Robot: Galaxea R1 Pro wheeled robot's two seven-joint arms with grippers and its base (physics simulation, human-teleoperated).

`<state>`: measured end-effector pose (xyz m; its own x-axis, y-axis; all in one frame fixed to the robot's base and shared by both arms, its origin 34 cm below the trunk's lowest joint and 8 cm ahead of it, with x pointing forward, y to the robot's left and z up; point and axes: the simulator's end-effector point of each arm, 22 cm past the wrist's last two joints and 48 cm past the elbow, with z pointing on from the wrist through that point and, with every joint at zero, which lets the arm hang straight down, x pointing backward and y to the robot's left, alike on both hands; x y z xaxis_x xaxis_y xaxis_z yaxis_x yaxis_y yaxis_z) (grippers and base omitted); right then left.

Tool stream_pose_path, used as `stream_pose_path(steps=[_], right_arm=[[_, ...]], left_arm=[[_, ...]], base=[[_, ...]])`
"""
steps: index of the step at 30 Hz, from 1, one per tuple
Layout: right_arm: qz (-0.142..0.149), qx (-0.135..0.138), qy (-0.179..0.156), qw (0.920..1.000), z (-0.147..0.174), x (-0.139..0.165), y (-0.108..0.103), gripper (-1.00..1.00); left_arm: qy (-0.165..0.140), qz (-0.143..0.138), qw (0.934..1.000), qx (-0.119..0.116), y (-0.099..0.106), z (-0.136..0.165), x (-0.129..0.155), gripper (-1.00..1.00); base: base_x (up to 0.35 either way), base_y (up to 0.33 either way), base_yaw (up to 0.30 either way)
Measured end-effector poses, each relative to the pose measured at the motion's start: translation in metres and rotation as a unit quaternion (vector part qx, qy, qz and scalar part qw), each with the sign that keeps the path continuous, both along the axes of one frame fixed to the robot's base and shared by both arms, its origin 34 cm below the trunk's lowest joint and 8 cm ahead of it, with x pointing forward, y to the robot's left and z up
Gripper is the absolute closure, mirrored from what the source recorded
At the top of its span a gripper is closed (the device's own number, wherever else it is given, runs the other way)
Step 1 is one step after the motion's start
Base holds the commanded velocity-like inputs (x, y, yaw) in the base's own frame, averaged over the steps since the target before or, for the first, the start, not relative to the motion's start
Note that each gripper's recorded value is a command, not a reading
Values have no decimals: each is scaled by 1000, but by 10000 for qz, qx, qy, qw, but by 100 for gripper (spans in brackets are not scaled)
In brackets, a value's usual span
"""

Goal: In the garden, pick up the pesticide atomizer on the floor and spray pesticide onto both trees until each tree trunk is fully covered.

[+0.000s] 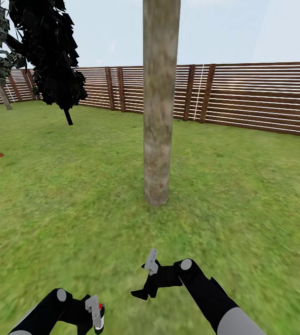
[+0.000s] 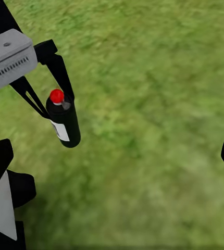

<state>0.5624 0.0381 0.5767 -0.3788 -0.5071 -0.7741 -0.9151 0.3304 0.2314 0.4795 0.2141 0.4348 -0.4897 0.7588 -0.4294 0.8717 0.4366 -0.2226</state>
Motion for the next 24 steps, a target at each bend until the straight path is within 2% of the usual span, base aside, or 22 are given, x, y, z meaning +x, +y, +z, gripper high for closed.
stream_pose_path(steps=[4, 8, 21, 22, 24], right_arm=[[0, 0, 0, 10000, 0, 0, 0, -100], [0, 0, 0, 10000, 0, 0, 0, -100], [133, -45, 6, 9999, -3, -7, 4, -100], [136, -47, 4, 9999, -3, -7, 4, 100], [136, -42, -2, 9999, -2, -7, 4, 100]], left_arm=[[1, 1, 10000, -2, 0, 0, 0, 100], [-150, -117, 9997, -131, -4, 3, 2, 100], [-195, -145, 9995, -181, -8, 4, 4, 100], [-195, -146, 9995, -183, -8, 4, 4, 100], [-196, -143, 9995, -190, -9, 4, 4, 100]], base=[[0, 0, 0], [0, 0, 0], [0, 0, 0], [0, 0, 0], [0, 0, 0]])
